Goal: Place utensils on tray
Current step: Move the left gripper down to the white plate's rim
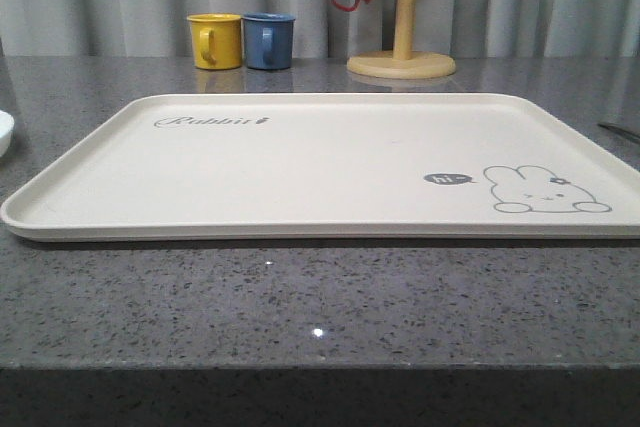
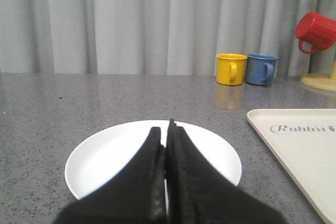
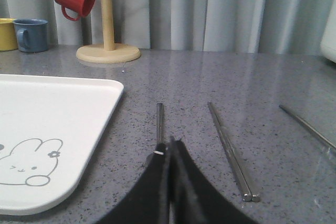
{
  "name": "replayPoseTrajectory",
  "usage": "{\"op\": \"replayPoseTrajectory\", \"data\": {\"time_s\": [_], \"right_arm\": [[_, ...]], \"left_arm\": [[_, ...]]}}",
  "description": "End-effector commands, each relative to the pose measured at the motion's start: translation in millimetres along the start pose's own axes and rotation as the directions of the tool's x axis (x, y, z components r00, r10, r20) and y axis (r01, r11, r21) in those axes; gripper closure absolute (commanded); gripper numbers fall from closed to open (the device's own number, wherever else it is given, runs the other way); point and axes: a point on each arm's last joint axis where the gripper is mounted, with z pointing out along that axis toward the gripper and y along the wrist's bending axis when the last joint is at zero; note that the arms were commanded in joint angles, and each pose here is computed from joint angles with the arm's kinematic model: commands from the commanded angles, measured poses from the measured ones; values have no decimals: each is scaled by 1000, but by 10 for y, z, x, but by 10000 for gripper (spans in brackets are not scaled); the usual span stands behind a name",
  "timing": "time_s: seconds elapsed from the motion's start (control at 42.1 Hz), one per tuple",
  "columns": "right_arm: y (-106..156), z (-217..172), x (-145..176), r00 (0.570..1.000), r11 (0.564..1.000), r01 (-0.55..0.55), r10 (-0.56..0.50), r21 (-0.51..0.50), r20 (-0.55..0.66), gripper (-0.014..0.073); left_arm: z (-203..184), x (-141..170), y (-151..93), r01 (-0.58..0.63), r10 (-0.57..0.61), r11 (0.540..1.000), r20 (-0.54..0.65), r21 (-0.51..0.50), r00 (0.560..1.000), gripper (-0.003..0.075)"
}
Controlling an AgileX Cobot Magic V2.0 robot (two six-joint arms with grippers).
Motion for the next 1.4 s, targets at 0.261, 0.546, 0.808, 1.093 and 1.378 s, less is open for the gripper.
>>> {"op": "replayPoseTrajectory", "data": {"time_s": [0.261, 0.546, 0.808, 1.093, 1.378], "right_arm": [[-3, -5, -68, 997, 1000, 3, -4, 6, 78, 661], [-3, -5, -68, 997, 1000, 3, -4, 6, 78, 661], [-3, -5, -71, 997, 1000, 3, -4, 6, 82, 661], [-3, -7, -83, 996, 1000, 3, -4, 6, 92, 661], [24, -115, -572, 989, 1000, -2, 3, -4, 150, 661]], "left_arm": [[-18, -18, -4, 7, -8, 1000, 85, 8, 996, 740], [-18, -18, -4, 7, -8, 1000, 85, 8, 996, 740], [-18, -18, -4, 7, -8, 1000, 85, 8, 996, 740], [-22, -62, -3, 11, -12, 1000, 117, 8, 993, 740], [-118, -647, -3, 11, -13, 1000, 254, 10, 967, 740]]}}
